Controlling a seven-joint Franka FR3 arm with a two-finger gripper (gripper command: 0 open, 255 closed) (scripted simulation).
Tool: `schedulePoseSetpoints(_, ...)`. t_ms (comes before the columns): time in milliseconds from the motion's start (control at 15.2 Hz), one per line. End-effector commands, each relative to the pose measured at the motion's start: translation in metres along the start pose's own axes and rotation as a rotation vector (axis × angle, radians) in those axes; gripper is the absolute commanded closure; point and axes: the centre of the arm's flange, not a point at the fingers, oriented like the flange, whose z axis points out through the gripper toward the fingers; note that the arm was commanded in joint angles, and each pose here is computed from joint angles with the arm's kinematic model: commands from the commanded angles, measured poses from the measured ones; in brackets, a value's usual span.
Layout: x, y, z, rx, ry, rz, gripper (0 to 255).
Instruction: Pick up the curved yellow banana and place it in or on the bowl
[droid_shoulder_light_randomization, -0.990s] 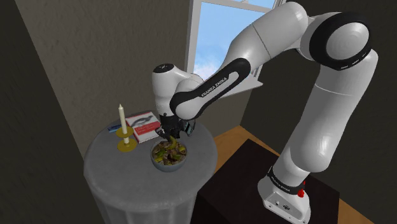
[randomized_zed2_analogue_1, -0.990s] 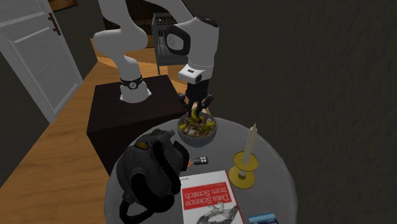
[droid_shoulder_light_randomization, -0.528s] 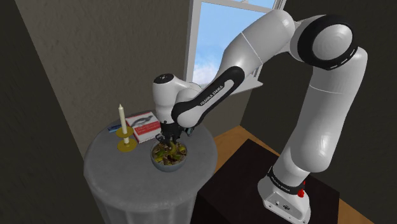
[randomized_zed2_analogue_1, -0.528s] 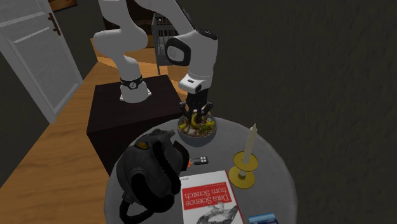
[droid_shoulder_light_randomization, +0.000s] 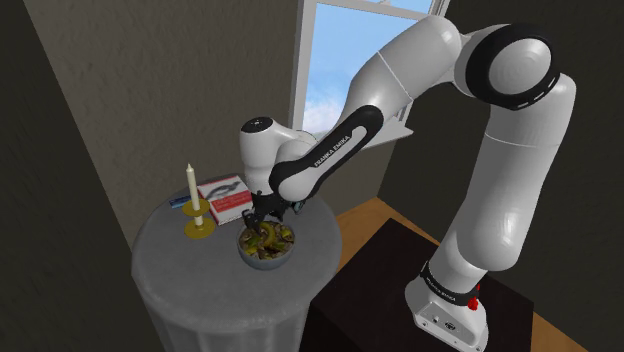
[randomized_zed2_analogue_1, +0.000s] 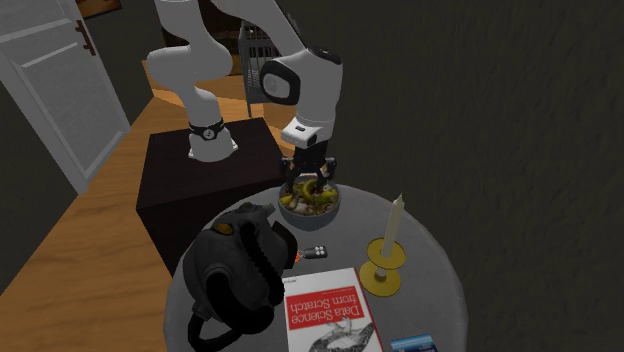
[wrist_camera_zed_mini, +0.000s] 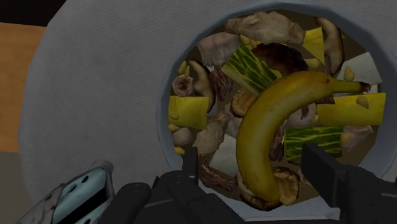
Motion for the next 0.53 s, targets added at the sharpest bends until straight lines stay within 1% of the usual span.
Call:
schedulePoseSetpoints(0, 0.000, 0.000, 0.000, 0.000, -0.001, 0.000, 0)
schedulePoseSetpoints(198, 0.000, 0.000, 0.001, 0.000, -0.001, 0.000, 0)
schedulePoseSetpoints(462, 0.000, 0.000, -0.049, 0.000, -0.001, 0.000, 0)
